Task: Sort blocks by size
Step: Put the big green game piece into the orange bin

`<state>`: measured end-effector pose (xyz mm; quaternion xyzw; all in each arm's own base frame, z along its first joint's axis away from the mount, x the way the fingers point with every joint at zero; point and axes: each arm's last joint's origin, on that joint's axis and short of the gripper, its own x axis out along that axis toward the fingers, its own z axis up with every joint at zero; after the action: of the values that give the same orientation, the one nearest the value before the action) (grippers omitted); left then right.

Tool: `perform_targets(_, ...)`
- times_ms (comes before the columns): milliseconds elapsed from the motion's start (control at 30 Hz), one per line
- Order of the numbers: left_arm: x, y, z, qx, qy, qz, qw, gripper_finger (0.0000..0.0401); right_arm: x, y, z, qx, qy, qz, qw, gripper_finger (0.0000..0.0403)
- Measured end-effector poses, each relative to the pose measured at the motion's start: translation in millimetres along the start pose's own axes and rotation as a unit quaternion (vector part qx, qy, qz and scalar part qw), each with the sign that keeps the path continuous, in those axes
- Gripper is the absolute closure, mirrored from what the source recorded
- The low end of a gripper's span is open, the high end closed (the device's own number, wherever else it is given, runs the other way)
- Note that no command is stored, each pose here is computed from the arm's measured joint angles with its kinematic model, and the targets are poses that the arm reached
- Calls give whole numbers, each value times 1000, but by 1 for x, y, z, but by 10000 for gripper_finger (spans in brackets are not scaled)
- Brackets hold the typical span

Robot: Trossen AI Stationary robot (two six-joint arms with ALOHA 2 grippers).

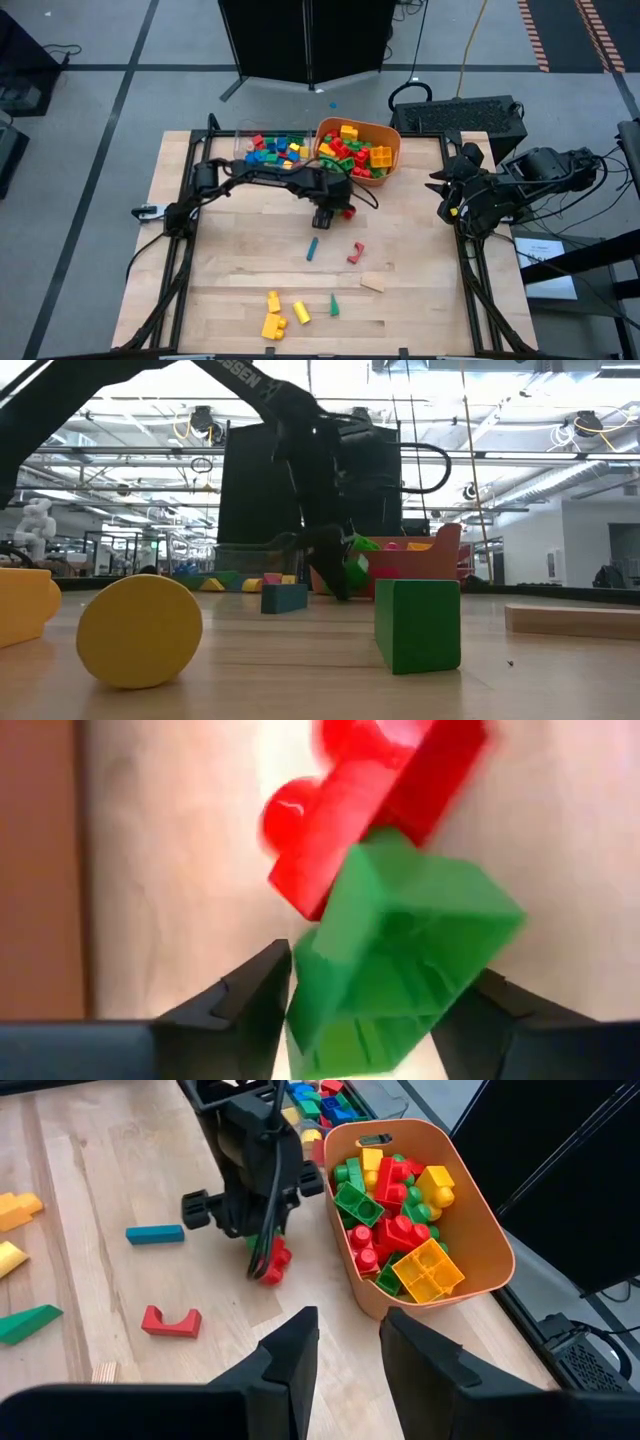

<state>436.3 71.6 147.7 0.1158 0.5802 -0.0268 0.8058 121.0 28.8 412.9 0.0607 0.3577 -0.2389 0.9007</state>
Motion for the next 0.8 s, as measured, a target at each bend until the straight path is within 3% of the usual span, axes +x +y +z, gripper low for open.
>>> perform_targets(300, -21, 3, 12, 2, 10, -9, 1000, 270, 0, 0, 0, 0, 0, 0, 1000, 298)
perform_targets(533, -49, 3, 28, -4, 11, -11, 1000, 271, 0, 0, 0, 0, 0, 0, 1000, 298)
perform_targets(667, -76, 12, 45, -7, -32, 7, 999, 271, 0, 0, 0, 0, 0, 0, 1000, 298)
perform_targets(800, -102, 39, 59, -45, -99, 64, 992, 271, 0, 0, 0, 0, -1, -1, 1000, 298)
